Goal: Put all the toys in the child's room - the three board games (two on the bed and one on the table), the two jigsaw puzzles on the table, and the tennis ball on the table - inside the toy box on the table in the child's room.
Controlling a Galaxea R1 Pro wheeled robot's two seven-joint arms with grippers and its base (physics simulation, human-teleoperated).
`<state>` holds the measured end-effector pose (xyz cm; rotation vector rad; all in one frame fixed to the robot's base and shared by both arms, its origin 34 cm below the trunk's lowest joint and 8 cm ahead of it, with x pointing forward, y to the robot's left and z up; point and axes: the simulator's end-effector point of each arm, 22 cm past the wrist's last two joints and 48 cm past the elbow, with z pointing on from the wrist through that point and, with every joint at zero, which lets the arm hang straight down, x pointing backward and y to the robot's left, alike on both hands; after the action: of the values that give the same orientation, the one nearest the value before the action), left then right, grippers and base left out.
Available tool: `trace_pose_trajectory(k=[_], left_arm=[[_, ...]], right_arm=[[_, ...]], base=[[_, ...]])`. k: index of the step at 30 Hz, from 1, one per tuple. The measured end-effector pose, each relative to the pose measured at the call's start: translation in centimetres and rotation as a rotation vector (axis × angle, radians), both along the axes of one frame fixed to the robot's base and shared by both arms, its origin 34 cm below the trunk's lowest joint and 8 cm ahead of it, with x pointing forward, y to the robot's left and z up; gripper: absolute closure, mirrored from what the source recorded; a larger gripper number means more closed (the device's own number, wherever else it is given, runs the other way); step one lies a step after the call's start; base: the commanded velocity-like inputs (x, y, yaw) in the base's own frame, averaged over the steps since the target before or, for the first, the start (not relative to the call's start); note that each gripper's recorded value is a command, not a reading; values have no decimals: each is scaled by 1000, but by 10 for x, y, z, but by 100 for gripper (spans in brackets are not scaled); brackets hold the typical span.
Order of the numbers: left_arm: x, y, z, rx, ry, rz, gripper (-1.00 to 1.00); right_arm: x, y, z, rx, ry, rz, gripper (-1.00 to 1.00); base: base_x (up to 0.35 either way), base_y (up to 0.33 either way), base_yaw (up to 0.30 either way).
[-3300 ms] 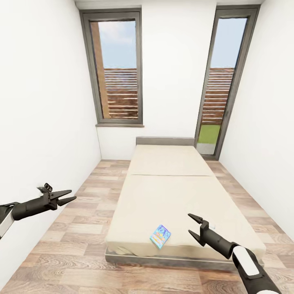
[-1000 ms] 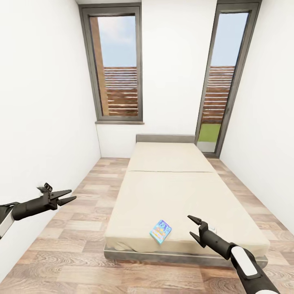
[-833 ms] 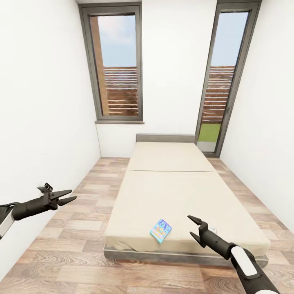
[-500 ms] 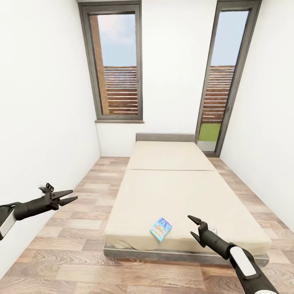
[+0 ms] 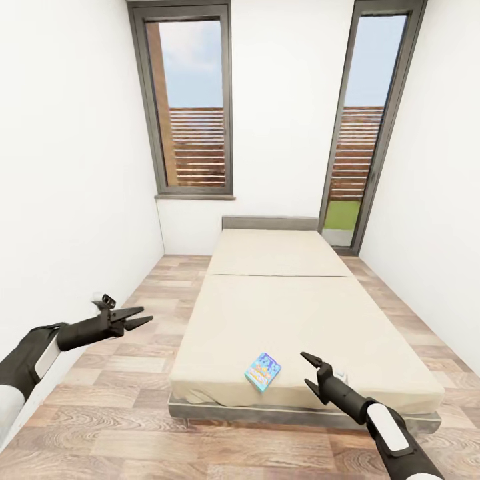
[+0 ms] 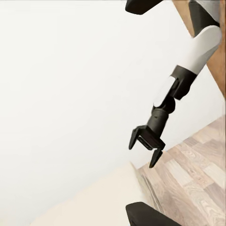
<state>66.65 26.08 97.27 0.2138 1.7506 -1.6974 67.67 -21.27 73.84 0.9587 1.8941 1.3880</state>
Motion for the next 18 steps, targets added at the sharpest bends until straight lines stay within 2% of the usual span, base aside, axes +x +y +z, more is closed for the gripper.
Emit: trace_pose_trajectory(k=[2, 3, 6, 11, 18], left_arm=[[-3, -21, 8, 2, -12, -48, -100], [-8, -42, 15, 11, -14, -99, -100], [-18, -75, 24, 42, -11, -181, -100], [-22, -96, 25, 86, -4, -212, -100], [-25, -101, 21, 93, -2, -219, -100]], right_arm=[[0, 0, -2, -1, 6, -4, -100], [-1, 1, -6, -3, 15, -7, -100], [-5, 7, -17, -3, 42, -12, -100], [-8, 14, -26, 1, 72, -10, -100], [-7, 18, -31, 5, 77, -10, -100]], base=[[0, 0, 0], [0, 0, 0], [0, 0, 0], [0, 0, 0], [0, 0, 0]])
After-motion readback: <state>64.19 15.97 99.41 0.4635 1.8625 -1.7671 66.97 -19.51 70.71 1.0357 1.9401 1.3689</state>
